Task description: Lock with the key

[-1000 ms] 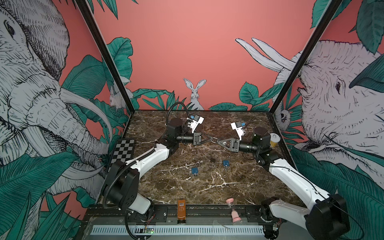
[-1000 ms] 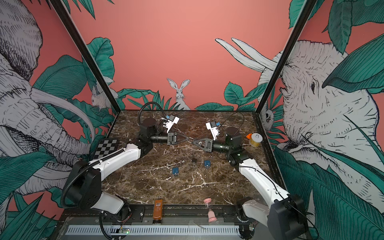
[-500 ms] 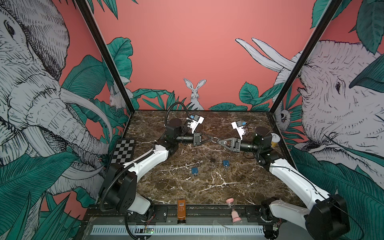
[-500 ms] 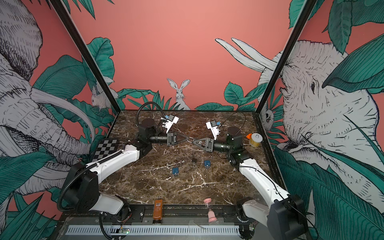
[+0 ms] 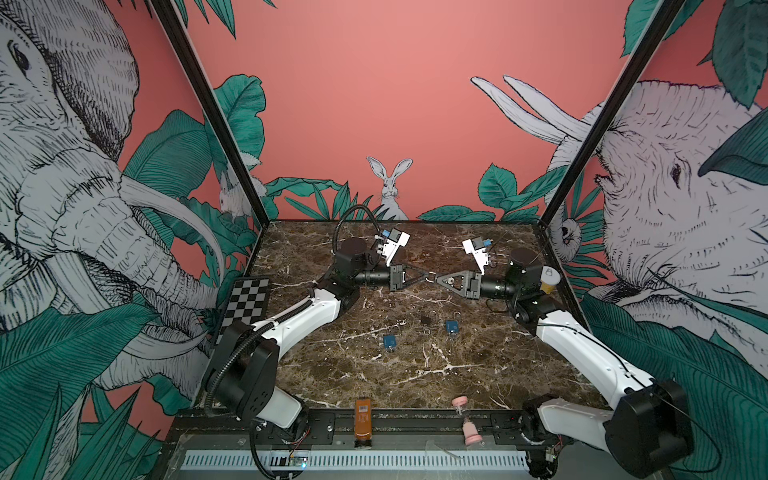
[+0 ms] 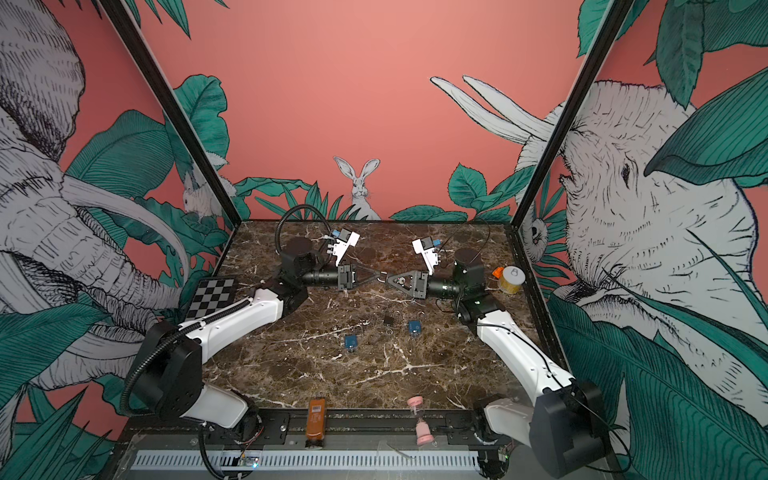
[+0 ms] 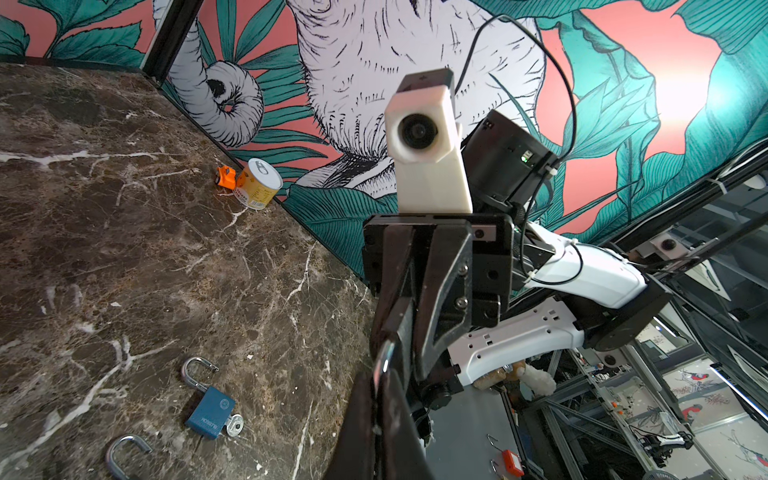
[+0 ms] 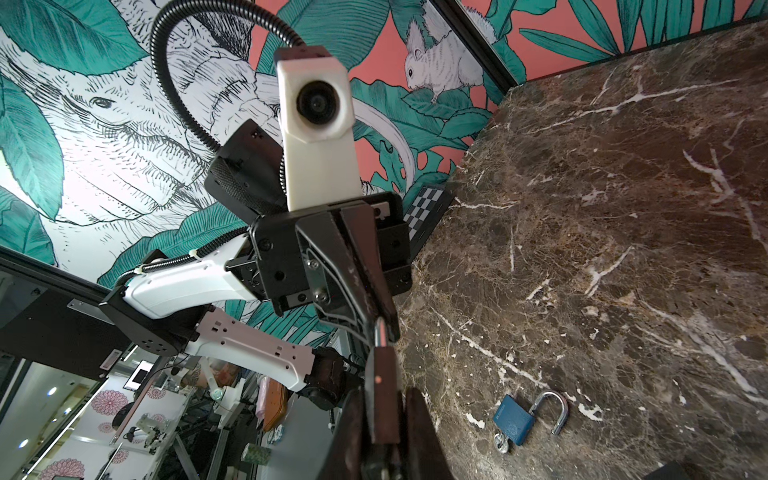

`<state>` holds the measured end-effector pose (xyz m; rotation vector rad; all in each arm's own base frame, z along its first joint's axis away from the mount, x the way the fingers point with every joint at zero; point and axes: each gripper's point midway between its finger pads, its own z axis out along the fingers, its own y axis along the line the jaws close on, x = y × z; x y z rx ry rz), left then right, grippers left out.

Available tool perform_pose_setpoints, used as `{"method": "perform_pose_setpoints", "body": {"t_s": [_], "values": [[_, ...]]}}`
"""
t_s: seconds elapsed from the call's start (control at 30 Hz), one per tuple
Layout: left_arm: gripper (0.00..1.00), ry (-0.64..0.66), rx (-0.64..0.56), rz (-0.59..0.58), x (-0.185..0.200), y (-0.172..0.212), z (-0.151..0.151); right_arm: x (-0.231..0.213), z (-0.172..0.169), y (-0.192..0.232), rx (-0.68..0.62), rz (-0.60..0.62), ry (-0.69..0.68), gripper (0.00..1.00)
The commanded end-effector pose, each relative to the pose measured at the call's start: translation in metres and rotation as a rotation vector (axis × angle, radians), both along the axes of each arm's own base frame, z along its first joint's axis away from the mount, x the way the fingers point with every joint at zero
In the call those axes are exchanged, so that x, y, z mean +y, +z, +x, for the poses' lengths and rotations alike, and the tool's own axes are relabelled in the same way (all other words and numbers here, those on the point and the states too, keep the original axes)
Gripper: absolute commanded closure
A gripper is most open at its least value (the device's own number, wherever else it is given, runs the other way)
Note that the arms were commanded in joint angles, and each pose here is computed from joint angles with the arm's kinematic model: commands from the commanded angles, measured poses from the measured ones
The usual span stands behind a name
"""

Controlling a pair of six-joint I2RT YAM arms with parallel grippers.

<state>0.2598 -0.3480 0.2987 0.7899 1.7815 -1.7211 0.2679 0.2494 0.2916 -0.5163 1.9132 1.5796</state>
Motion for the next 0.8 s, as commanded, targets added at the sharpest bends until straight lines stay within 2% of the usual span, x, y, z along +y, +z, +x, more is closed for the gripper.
{"method": "perform_pose_setpoints", "body": {"t_s": [0.0, 0.43, 0.63, 0.67, 0.7, 0.77], "values": [[1.0, -0.239, -0.019, -0.027, -0.021, 0.01, -0.059, 0.005, 0.019, 0.021, -0.111, 0.028, -0.048, 1.0], [1.0, -0.241, -0.03, -0.037, -0.031, 0.017, -0.048, 0.018, 0.027, 0.007, -0.077, 0.015, -0.022, 1.0], [1.0, -0.139, -0.009, 0.026, -0.031, -0.003, -0.035, 0.01, 0.032, -0.016, -0.036, -0.042, -0.09, 1.0], [0.97, -0.095, -0.005, 0.049, -0.03, -0.009, -0.029, 0.008, 0.033, -0.018, -0.027, -0.049, -0.105, 1.0], [0.87, -0.054, 0.001, 0.076, -0.029, -0.015, -0.023, 0.005, 0.035, -0.022, -0.019, -0.058, -0.127, 1.0], [0.56, 0.061, 0.021, 0.159, -0.021, -0.032, -0.003, -0.002, 0.038, -0.028, -0.008, -0.08, -0.184, 1.0]]}}
